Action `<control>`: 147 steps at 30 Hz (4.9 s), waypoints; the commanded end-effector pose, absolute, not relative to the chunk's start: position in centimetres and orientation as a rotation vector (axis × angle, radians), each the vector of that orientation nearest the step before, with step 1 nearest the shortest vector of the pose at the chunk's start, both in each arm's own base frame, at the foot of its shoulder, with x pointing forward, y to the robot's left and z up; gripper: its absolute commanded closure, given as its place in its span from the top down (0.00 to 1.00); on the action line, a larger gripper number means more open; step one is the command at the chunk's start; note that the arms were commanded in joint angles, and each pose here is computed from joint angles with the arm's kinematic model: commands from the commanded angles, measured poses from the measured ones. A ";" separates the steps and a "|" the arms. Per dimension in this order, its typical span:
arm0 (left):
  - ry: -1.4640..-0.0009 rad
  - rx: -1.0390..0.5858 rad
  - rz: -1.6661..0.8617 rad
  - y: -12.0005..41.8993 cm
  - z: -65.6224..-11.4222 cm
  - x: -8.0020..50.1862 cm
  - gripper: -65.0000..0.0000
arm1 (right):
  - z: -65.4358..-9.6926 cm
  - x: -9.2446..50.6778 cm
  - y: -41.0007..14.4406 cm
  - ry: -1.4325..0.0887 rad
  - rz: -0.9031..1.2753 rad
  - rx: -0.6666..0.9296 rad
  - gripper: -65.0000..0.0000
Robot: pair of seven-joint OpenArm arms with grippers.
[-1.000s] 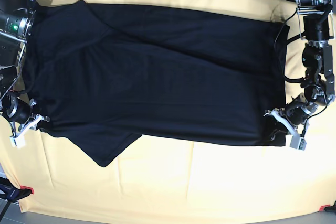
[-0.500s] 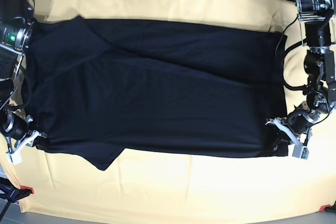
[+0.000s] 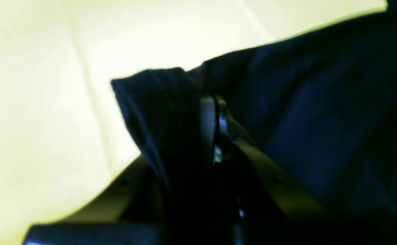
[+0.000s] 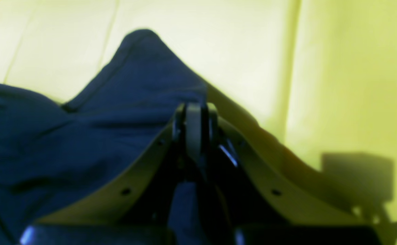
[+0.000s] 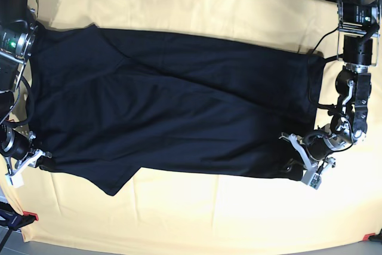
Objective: Fold the T-shirt properly
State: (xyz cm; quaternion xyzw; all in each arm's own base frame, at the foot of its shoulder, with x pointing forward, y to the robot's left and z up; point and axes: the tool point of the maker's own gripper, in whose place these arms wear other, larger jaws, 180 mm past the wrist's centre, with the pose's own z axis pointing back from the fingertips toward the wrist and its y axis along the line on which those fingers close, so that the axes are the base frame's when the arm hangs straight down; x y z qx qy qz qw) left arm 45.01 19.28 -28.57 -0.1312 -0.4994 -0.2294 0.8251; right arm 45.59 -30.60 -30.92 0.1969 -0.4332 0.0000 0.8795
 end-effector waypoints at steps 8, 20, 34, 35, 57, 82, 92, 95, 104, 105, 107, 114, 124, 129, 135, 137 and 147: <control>-1.078 -0.229 -0.502 22.8 -26.2 45.0 0.00 | -29.3 45.4 -31.1 -0.875 0.039 0.420 0.00; -0.970 -0.354 -0.574 23.3 -27.4 41.3 0.00 | -27.3 43.6 -29.9 -0.828 0.174 0.428 0.00; -0.827 -0.480 -0.581 24.4 -26.6 38.2 0.00 | -31.0 38.3 -30.9 -0.694 0.232 0.368 0.00; -0.811 -0.486 -0.579 24.5 -26.7 37.9 0.00 | -31.1 38.0 -30.8 -0.687 0.239 0.368 0.00; -0.552 -0.631 -0.549 23.9 -30.0 32.2 0.59 | -26.8 39.5 -28.7 -0.786 0.257 0.502 0.63; -0.536 -0.628 -0.531 24.0 -30.3 32.0 0.59 | -33.8 44.5 -24.6 -0.832 0.169 0.178 0.63; -0.537 -0.629 -0.530 24.0 -30.3 32.0 0.59 | -34.1 43.9 -21.8 -0.833 0.195 0.337 0.63; -0.537 -0.629 -0.530 24.0 -30.3 32.0 0.59 | -33.3 43.9 -20.6 -0.863 0.226 0.408 0.63; -0.543 -0.632 -0.528 23.9 -30.3 32.1 0.59 | -32.0 44.3 -19.8 -0.901 0.259 0.453 0.00; -0.548 -0.633 -0.527 23.9 -30.2 32.2 0.59 | -32.0 44.4 -19.9 -0.899 0.263 0.442 0.00; -0.552 -0.634 -0.526 23.9 -30.2 32.2 0.59 | -32.0 44.5 -19.9 -0.900 0.266 0.439 0.00; -0.562 -0.637 -0.523 23.8 -30.0 32.4 0.59 | -32.1 43.7 -19.0 -0.874 0.289 0.491 0.00; -0.568 -0.639 -0.521 23.8 -30.0 32.5 0.59 | -33.6 44.7 -24.1 -0.839 0.188 0.227 0.67; -0.568 -0.639 -0.520 23.8 -30.0 32.5 0.59 | -34.1 44.8 -26.0 -0.830 0.076 0.148 0.67; -0.569 -0.640 -0.521 23.8 -30.0 32.5 0.59 | -34.6 44.3 -23.5 -0.828 0.073 0.334 0.67; -0.569 -0.640 -0.520 23.8 -30.0 32.5 0.59 | -34.4 44.1 -22.5 -0.837 0.104 0.384 0.67; -0.569 -0.640 -0.520 23.8 -30.0 32.5 0.59 | -33.4 43.9 -18.5 -0.879 0.218 0.527 0.40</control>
